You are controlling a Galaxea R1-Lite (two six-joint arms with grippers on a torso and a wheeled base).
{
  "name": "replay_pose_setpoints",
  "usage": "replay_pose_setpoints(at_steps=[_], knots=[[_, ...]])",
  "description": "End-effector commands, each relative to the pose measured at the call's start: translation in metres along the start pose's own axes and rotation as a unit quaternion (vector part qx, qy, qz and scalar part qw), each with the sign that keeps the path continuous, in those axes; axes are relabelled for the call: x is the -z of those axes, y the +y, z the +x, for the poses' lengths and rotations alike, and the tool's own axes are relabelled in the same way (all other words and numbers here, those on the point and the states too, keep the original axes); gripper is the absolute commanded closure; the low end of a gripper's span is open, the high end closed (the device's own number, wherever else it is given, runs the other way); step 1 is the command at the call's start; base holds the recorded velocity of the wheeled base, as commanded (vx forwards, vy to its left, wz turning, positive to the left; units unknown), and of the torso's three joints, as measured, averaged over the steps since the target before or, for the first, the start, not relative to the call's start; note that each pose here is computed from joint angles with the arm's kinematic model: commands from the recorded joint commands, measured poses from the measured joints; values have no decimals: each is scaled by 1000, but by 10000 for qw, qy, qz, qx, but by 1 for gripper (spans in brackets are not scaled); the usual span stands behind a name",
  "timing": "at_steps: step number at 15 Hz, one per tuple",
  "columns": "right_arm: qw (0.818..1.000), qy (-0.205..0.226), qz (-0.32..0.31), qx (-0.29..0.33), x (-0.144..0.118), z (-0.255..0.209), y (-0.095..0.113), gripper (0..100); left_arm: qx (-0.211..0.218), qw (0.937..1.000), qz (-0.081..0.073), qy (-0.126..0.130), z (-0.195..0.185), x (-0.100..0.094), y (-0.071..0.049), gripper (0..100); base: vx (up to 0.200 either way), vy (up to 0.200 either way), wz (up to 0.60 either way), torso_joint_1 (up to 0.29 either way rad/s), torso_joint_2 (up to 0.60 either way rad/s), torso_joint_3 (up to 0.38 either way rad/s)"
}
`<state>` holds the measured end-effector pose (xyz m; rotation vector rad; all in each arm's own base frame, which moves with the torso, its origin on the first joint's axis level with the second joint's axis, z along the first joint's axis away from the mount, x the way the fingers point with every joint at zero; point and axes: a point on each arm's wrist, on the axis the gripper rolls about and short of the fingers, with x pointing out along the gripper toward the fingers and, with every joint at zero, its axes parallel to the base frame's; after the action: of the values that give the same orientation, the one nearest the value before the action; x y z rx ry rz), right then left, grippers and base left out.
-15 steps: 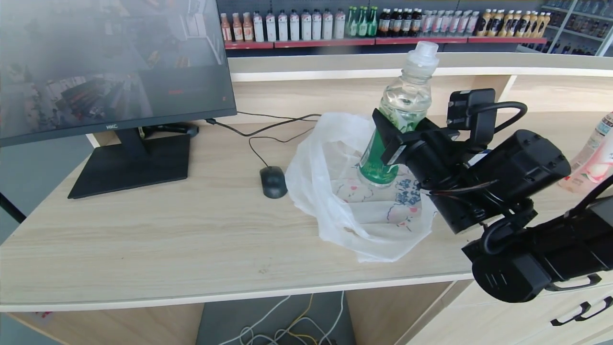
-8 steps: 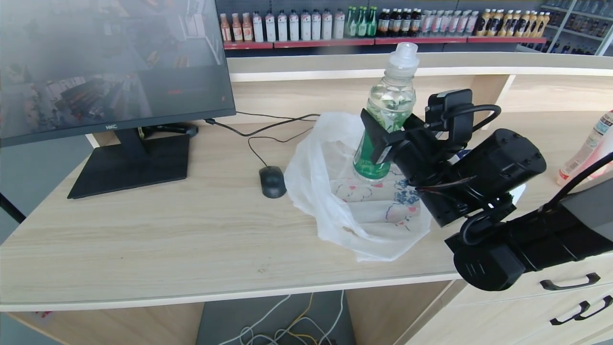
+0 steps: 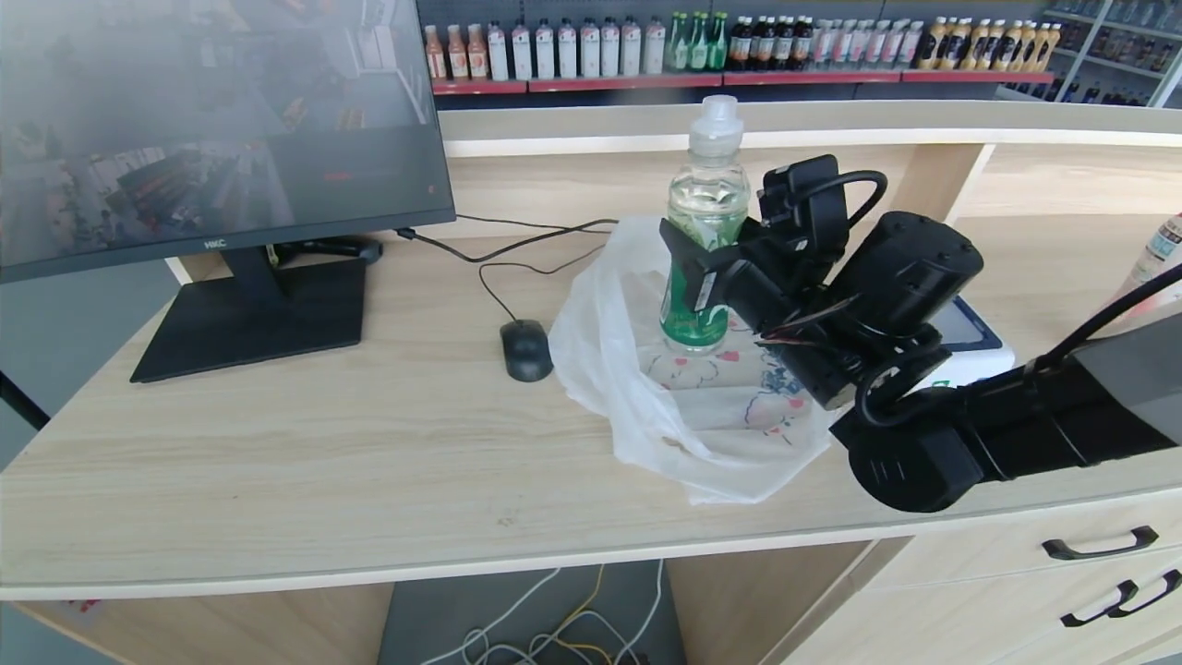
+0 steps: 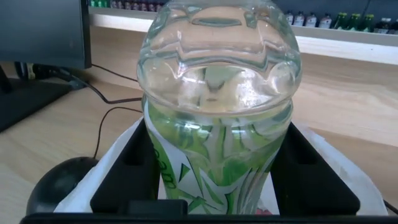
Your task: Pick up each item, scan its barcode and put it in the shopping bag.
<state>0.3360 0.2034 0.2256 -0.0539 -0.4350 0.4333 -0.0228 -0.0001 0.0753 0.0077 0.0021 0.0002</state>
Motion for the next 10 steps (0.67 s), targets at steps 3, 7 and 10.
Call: replay_pose_setpoints(at_steps=[3,7,10], knots=[[10000,-8,11,-28,10,17,4,100,-7,10000,0,-3,0,0,0,0,0,0,0,0,0,0],[9999,111,21,-57,30,24,9,100,1,10000,0,-3,0,0,0,0,0,0,0,0,0,0],[9998,169,23,-83,37,24,12,100,-7,10000,0,-3,0,0,0,0,0,0,0,0,0,0]])
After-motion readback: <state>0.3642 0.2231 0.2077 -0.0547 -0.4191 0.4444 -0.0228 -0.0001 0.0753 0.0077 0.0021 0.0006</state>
